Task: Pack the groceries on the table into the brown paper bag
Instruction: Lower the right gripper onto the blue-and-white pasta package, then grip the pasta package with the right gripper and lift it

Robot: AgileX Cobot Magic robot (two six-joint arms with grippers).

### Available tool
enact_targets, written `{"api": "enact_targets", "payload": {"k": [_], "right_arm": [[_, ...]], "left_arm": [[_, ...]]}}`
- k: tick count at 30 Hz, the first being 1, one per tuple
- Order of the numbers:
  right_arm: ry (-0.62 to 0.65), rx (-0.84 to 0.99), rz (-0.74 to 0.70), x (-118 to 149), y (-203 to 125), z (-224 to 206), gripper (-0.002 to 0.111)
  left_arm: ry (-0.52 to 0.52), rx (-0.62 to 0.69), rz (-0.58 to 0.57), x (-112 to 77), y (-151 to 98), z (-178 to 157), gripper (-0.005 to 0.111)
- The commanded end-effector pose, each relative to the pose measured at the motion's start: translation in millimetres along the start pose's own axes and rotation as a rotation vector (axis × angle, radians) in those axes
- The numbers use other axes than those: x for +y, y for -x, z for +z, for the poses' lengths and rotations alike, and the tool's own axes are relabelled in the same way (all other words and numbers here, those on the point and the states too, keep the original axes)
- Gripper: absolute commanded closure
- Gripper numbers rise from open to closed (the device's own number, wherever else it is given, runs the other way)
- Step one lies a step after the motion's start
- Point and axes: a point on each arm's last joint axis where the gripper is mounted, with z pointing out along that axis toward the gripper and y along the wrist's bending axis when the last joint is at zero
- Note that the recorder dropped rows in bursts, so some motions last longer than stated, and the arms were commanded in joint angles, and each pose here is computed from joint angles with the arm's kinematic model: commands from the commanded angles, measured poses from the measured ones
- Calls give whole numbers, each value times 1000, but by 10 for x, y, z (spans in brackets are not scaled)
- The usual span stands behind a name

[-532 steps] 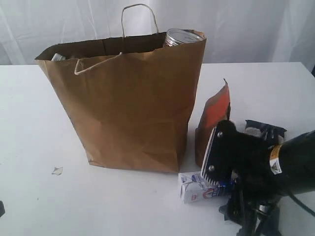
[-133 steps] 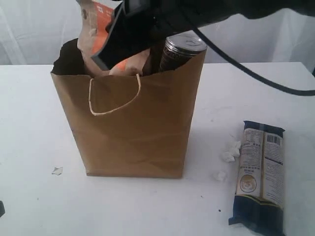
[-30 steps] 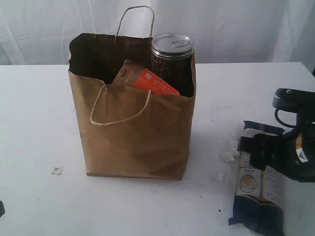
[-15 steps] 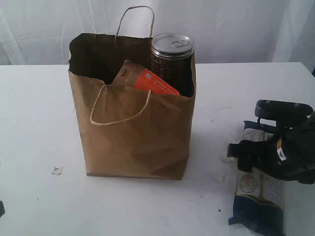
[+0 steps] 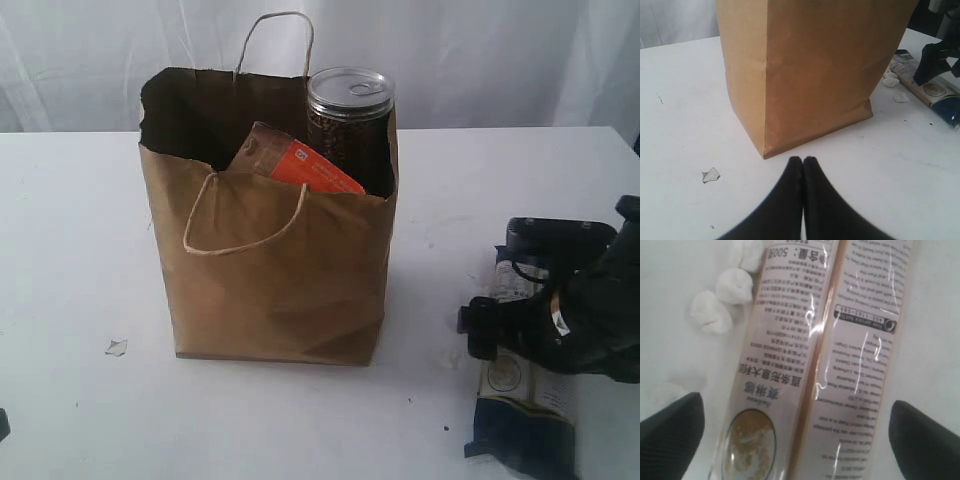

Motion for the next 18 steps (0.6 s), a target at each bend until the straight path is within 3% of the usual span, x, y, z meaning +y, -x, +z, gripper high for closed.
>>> {"api": "enact_targets", "payload": {"k": [1,18], "right_arm": [[-35,10,-8,-88,17,43,16],[-5,61,8,-30,-38,309,16]], "left_arm": [[-3,1,-8,-2,-12,-1,107],[-3,1,-8,-2,-12,-1,107]]}}
